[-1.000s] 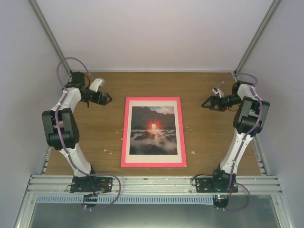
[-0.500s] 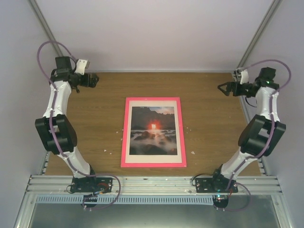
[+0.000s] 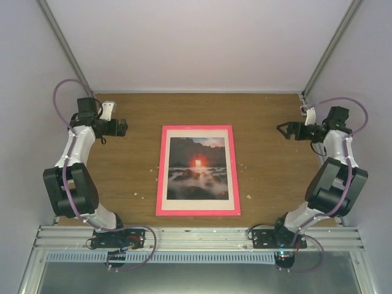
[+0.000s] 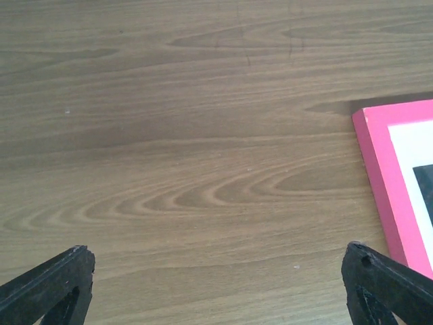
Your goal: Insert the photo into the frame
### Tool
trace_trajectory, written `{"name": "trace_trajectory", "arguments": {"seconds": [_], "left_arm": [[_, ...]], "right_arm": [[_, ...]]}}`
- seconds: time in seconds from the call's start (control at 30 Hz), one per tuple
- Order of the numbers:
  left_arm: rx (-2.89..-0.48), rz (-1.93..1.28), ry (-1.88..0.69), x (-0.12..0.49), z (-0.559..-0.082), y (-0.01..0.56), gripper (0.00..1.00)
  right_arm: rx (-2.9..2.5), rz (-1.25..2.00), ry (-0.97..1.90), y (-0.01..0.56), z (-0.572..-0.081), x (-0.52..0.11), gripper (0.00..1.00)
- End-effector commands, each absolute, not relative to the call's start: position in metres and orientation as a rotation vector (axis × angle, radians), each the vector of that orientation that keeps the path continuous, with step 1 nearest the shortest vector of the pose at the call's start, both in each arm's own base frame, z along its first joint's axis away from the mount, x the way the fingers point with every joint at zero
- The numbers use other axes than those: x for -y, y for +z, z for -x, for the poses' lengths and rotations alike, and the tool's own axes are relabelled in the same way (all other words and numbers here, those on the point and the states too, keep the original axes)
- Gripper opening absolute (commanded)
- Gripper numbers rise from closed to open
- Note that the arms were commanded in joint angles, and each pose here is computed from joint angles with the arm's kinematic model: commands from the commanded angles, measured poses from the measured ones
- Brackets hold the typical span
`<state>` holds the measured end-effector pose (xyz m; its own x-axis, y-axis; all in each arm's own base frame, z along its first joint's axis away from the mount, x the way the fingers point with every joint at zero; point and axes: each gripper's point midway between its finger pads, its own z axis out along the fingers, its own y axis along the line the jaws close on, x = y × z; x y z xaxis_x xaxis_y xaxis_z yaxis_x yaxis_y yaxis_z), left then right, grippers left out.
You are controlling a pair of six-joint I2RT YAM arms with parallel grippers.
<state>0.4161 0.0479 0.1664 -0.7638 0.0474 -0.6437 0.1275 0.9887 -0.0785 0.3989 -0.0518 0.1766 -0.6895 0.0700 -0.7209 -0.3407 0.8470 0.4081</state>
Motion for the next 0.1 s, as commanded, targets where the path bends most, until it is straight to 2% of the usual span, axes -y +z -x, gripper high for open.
{"name": "trace_trajectory", "arguments": {"seconds": [0.0,0.07], "left_arm": [[-2.363,-0.087,-0.109,-0.0548,-0.4214,0.1823,0.99],[-2.361,-0.08,-0.109,-0.0552,-0.4223,0.1825,0.99]], "right_arm": [[-2.166,0.218,0.633,0.1998,-0.4032,0.0516,1.0],[-2.164,0.215,0.634,0.2014,-0.4039,0.0518,1.0]]}}
